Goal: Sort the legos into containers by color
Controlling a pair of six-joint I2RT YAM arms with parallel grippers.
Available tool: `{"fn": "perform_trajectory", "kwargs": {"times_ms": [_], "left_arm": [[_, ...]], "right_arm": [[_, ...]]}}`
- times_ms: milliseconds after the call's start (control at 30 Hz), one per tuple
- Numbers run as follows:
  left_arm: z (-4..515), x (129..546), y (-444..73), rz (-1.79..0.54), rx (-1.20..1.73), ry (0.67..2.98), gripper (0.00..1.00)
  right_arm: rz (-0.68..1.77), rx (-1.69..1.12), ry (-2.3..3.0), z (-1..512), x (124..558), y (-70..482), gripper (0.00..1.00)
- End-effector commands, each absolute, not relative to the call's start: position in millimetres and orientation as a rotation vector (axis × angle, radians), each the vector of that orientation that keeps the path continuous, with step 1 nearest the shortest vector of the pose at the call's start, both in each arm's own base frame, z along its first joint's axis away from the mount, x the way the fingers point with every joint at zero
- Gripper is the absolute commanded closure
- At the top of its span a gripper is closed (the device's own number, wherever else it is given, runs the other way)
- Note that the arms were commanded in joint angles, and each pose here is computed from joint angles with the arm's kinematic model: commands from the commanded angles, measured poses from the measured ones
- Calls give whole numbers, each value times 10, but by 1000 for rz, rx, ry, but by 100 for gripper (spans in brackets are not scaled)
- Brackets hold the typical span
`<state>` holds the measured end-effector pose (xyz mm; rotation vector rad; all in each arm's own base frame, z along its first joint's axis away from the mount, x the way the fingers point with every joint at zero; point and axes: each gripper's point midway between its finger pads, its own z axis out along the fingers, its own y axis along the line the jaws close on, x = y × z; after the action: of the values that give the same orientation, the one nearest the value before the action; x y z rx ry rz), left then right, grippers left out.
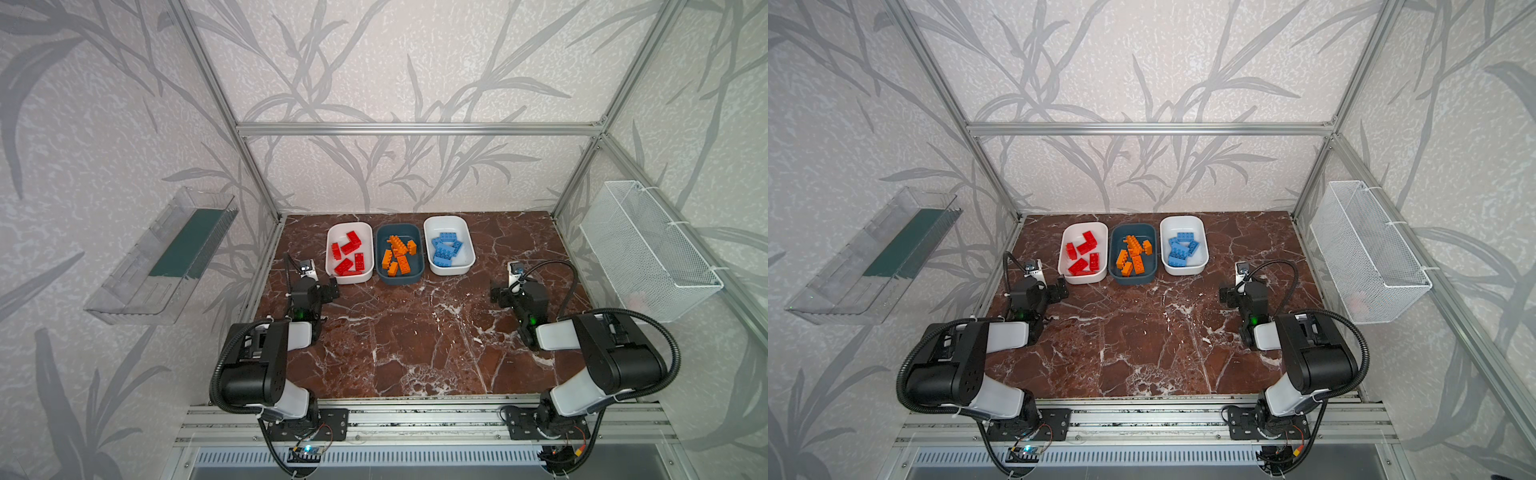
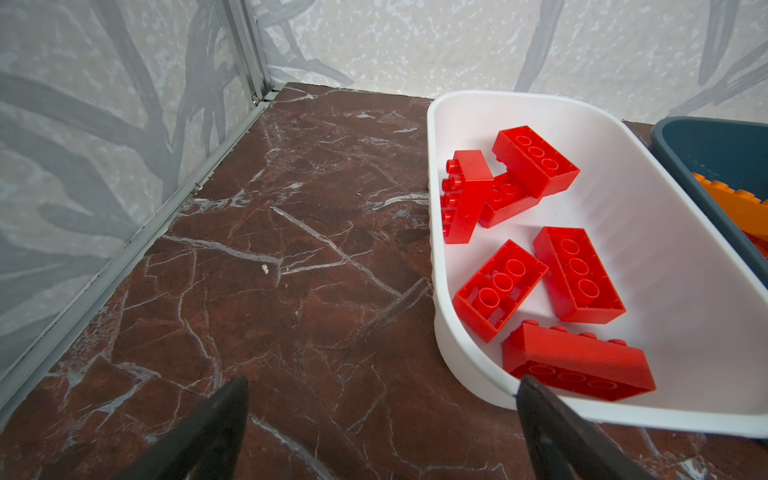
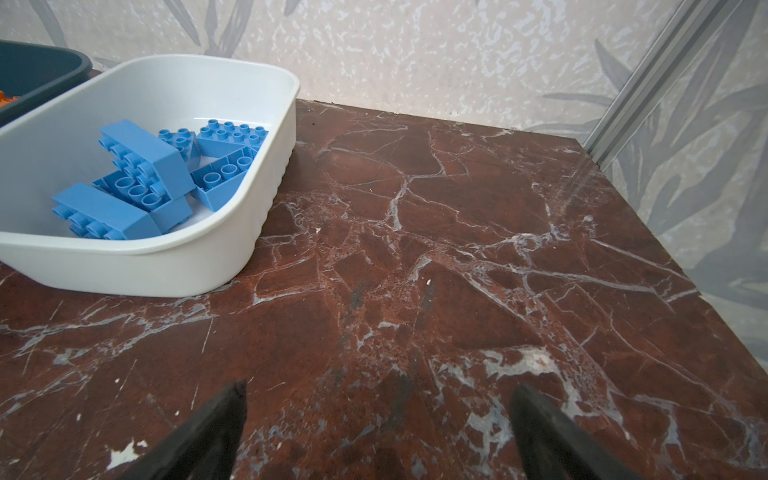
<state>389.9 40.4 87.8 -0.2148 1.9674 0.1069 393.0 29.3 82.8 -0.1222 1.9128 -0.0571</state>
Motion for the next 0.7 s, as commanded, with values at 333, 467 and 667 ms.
{"fn": "perform_trajectory", "kwargs": {"times_ms": [333,467,667], "left_arm": [[906,3940,392,112,-186,1964,1],[907,3941,390,113,-186,1964,1],[910,3940,393,113,-186,1964,1]], "right_arm": [[-53,-122,1881,930,3986,318,1],[-53,-122,1881,927,3986,319,1],[-53,-122,1881,929,3986,318,1]]}}
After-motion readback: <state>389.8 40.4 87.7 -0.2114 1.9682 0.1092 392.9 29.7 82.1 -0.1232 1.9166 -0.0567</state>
